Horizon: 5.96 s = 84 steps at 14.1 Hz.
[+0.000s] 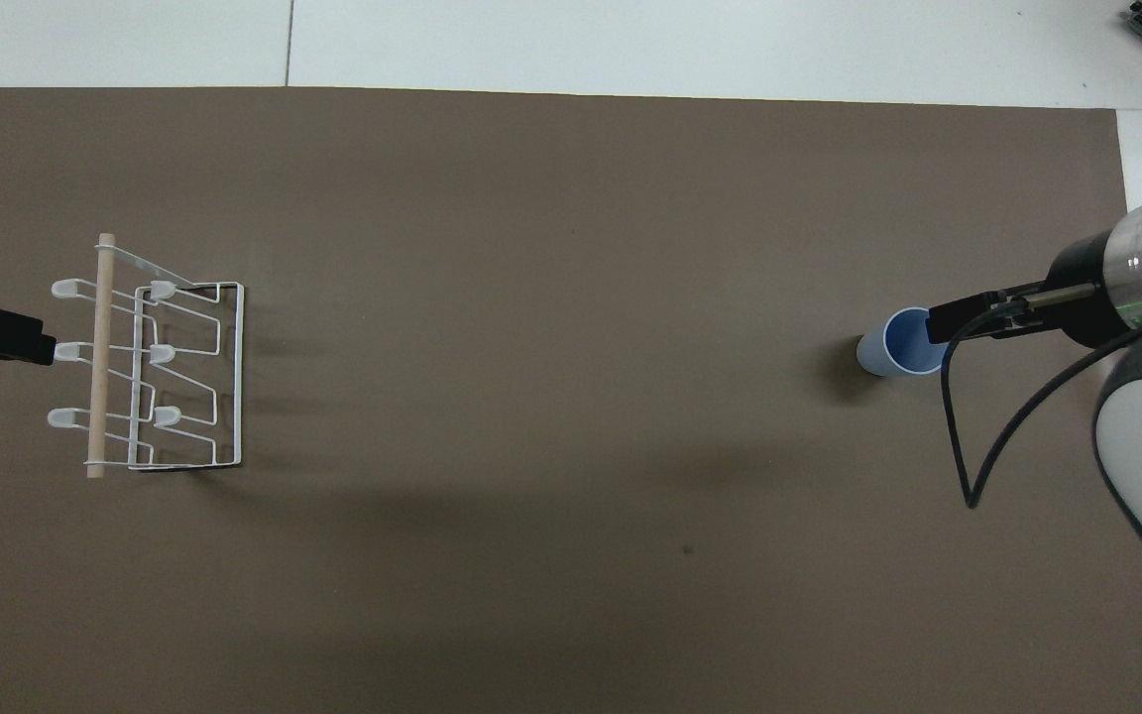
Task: Hang cup on cup holder
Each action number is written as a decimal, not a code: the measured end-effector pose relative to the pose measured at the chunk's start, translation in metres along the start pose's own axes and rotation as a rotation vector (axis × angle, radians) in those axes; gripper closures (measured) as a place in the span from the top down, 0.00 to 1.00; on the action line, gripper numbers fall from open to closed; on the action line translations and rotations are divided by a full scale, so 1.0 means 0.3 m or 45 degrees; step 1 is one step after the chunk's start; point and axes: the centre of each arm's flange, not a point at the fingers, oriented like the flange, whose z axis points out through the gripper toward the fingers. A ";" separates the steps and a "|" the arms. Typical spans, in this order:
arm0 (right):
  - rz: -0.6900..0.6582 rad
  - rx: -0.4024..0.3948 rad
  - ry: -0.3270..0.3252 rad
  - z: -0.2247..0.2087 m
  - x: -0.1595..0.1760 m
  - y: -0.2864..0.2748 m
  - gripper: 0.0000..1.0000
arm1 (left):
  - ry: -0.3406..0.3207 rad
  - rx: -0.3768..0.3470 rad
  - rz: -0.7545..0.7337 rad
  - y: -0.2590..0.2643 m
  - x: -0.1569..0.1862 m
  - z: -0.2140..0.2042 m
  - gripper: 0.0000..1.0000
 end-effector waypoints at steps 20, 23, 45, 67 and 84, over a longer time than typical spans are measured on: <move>-0.044 -0.041 0.036 0.317 0.099 0.021 1.00 | 0.000 0.001 0.013 0.018 0.001 0.000 1.00; -0.042 -0.035 0.041 0.409 0.098 0.027 0.99 | 0.000 0.001 0.013 0.018 0.001 0.000 1.00; 0.004 -0.022 0.052 0.743 0.004 0.101 0.85 | -0.002 0.002 0.045 0.062 0.002 0.002 1.00; 0.011 -0.028 0.051 0.747 0.000 0.118 0.05 | -0.004 0.003 0.052 0.073 0.003 0.004 1.00; 0.019 -0.034 0.040 0.567 0.079 0.141 0.05 | 0.019 -0.010 0.110 0.077 0.009 0.000 1.00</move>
